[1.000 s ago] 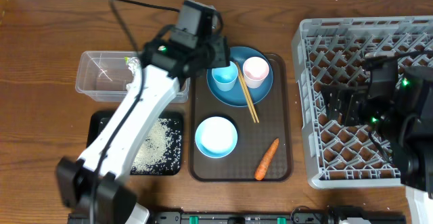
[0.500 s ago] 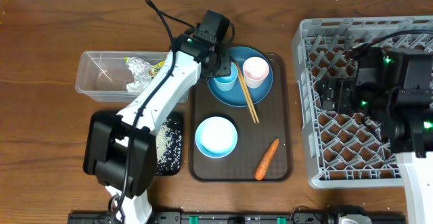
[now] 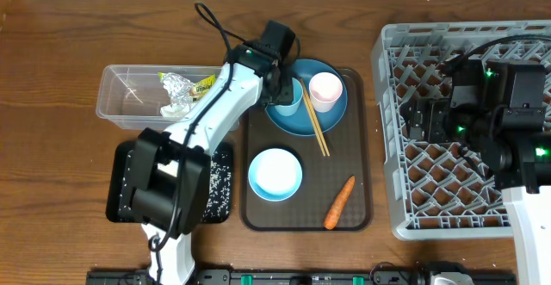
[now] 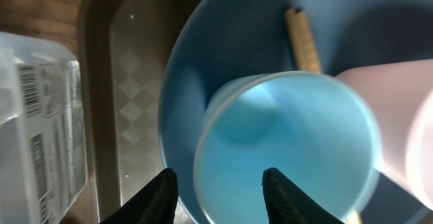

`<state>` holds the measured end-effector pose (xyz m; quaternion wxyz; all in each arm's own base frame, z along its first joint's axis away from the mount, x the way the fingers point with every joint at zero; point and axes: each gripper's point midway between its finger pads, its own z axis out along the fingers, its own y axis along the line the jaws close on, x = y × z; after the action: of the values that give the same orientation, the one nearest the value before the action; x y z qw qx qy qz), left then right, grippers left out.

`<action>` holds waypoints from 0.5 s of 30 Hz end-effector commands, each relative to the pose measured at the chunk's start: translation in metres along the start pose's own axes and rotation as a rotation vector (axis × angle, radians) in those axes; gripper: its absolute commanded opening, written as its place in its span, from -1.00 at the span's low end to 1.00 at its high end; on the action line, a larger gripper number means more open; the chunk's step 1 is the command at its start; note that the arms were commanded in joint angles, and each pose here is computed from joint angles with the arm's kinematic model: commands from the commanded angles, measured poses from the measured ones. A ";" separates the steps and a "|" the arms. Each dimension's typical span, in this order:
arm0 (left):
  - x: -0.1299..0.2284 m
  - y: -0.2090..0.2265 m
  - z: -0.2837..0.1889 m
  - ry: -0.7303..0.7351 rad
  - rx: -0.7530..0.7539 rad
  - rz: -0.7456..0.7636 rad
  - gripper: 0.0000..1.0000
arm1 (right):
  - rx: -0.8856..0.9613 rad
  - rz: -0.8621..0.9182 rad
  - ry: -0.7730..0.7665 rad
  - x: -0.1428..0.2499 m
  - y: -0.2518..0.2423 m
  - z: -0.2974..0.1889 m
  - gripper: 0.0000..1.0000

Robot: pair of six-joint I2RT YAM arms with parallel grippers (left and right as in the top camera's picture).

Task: Sort waste into correct bins and load items into the dishwasher rack
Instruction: 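Reach the left gripper to the light-blue cup on the plate and grasp it, then lift the light-blue cup and pass it to the right gripper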

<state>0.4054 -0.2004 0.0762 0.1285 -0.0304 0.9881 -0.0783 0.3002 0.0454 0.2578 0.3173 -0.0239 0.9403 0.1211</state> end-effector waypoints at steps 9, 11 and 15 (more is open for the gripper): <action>-0.016 0.013 -0.010 -0.055 -0.007 -0.032 -0.88 | 0.051 -0.013 -0.007 -0.003 -0.008 -0.003 0.45; -0.020 0.018 -0.019 -0.071 -0.005 -0.048 -0.88 | 0.050 -0.014 -0.010 -0.004 -0.008 -0.003 0.42; -0.029 0.033 -0.046 -0.109 0.001 -0.084 -0.88 | 0.029 -0.015 -0.011 -0.004 -0.004 -0.003 0.47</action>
<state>0.4174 -0.1755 0.0885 0.1456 -0.0594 0.9845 -0.0781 0.2999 0.0397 0.2560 0.3159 -0.0214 0.9428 0.1041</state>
